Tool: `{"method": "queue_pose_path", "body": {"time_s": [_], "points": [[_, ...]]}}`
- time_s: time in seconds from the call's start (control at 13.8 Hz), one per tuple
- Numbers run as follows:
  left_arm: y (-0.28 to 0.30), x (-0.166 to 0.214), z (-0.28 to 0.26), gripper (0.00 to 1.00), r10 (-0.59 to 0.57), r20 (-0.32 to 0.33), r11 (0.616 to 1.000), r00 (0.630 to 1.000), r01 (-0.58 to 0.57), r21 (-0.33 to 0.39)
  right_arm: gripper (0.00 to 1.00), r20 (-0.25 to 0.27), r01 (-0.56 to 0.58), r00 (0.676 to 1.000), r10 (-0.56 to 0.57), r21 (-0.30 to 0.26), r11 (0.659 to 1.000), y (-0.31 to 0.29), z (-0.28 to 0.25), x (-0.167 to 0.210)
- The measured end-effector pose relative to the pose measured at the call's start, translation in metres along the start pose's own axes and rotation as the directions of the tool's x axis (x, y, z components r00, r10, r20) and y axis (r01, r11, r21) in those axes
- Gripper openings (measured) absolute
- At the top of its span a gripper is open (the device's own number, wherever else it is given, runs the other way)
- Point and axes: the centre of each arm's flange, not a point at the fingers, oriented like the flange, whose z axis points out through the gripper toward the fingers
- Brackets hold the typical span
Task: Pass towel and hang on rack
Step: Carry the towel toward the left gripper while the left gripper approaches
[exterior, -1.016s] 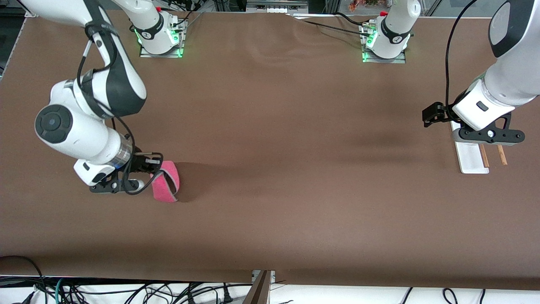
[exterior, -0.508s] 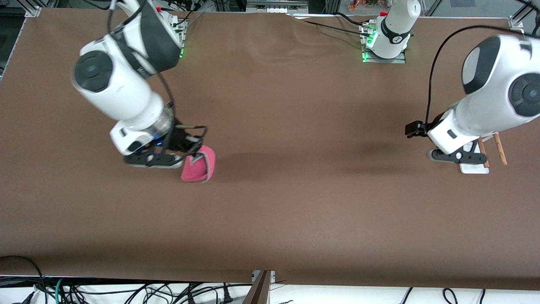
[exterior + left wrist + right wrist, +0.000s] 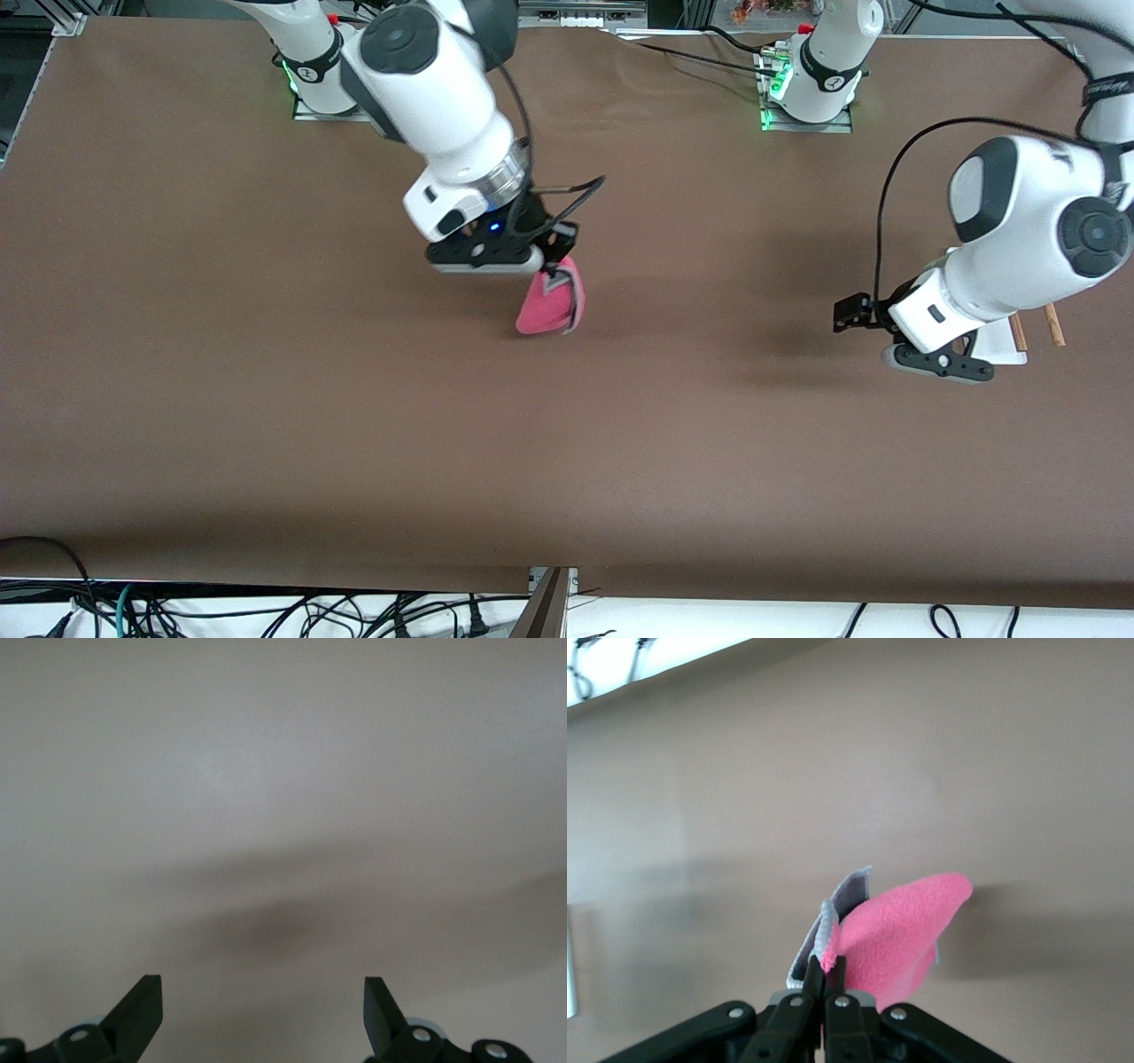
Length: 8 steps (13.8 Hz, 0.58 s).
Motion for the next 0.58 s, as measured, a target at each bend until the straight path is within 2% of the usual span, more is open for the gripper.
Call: {"method": "queue_pose_path", "body": {"time_s": [0.22, 0.36, 0.44, 0.58], "points": [[0.013, -0.018, 0.057, 1.0, 0.104, 0.003, 0.993, 0.995, -0.104, -0.049, 0.02, -0.013, -0.035, 0.999, 0.036, 0.064, 0.997, -0.031, 0.005, -0.027], [0.034, -0.021, 0.065, 1.0, 0.229, -0.01, 0.97, 0.973, -0.229, -0.079, 0.02, -0.001, -0.062, 0.998, 0.063, 0.112, 0.992, -0.043, 0.008, -0.037], [0.045, -0.02, 0.065, 1.0, 0.311, -0.031, 0.946, 0.95, -0.312, -0.084, 0.02, 0.01, -0.073, 0.997, 0.072, 0.141, 0.987, -0.049, 0.011, -0.041], [0.066, -0.023, 0.071, 1.0, 0.493, -0.086, 0.861, 0.866, -0.5, -0.092, 0.02, 0.02, -0.078, 0.997, 0.076, 0.174, 0.982, -0.057, 0.02, -0.049]]}}
